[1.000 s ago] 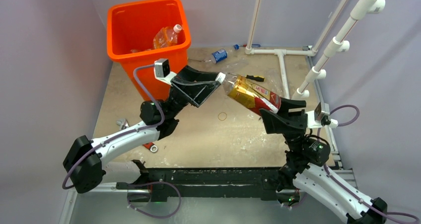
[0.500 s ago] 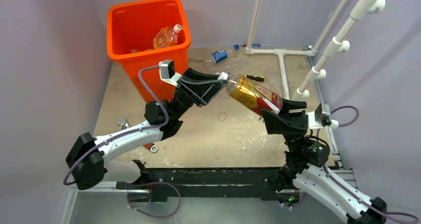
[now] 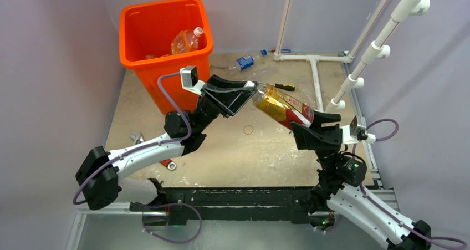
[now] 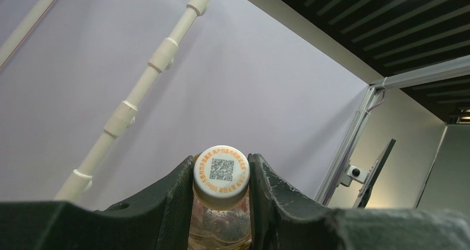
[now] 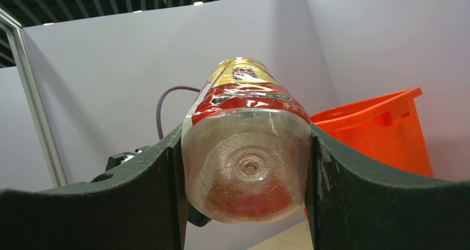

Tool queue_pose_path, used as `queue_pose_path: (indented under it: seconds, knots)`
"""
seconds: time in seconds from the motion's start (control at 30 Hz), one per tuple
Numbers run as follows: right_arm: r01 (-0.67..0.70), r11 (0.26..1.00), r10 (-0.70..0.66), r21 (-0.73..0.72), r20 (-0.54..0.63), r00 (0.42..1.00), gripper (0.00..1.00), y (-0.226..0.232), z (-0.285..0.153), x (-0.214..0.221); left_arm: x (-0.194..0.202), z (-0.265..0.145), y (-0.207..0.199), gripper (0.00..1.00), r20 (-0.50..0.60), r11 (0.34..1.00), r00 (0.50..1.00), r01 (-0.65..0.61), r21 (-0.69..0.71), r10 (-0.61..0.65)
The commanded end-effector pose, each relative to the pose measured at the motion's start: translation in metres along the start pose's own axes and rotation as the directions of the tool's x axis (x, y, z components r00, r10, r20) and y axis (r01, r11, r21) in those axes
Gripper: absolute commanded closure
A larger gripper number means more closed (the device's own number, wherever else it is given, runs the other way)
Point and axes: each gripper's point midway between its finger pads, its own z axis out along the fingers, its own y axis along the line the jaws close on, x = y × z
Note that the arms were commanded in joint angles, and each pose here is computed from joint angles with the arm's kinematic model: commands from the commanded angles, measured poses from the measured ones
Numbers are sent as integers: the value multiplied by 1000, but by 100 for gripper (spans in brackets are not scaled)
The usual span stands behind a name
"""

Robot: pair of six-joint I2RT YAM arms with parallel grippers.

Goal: Put the plastic bottles in the bin
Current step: Pick up the plastic bottle at the center of the board.

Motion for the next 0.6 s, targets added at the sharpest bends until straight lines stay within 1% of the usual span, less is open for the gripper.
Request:
queue_pose_path:
  seconds: [0.0,0.03,0.07,0.1,0.13,0.17,0.27,0.3,0.37,0.43,0.47,0.53,0.57]
  knots:
    - [2,1000,-1,31,-27,1000,64,-6,-2,6,-13,10,-25,100,39,995,998,-49,81,46]
    - [-6,999,7,40,-37,999,52,-6,0,5,-14,9,-26,100,40,995,998,-57,81,54]
    - [-12,999,15,51,-54,998,37,-7,2,7,-15,8,-27,100,40,995,997,-69,78,66]
    - [-15,998,20,64,-77,997,25,-7,5,7,-16,9,-27,100,35,994,996,-86,66,84]
    - [-11,997,19,78,-102,995,9,-6,9,7,-18,10,-26,100,27,992,993,-119,46,118]
    - [1,995,13,97,-137,991,2,-7,12,8,-21,12,-27,100,14,987,987,-161,22,161]
    - [48,993,-25,107,-210,977,1,0,21,2,-38,23,-29,100,-41,942,944,-329,-62,327]
    - [62,992,-35,113,-225,974,1,2,22,-2,-46,26,-29,100,-64,914,919,-395,-93,390]
    - [85,988,-52,128,-241,969,1,6,22,-13,-71,33,-37,100,-74,843,855,-519,-141,513]
    - [104,980,-61,168,-244,968,1,7,21,-26,-98,36,-40,100,-85,749,775,-629,-209,627]
    - [122,974,-73,189,-247,966,1,5,19,-31,-113,36,-42,100,-92,688,724,-682,-248,684]
    - [149,960,-92,236,-238,967,1,2,14,-43,-149,31,-43,100,-103,553,622,-750,-362,776]
    - [155,957,-95,245,-240,966,1,2,10,-45,-171,26,-42,100,-109,468,563,-767,-439,819]
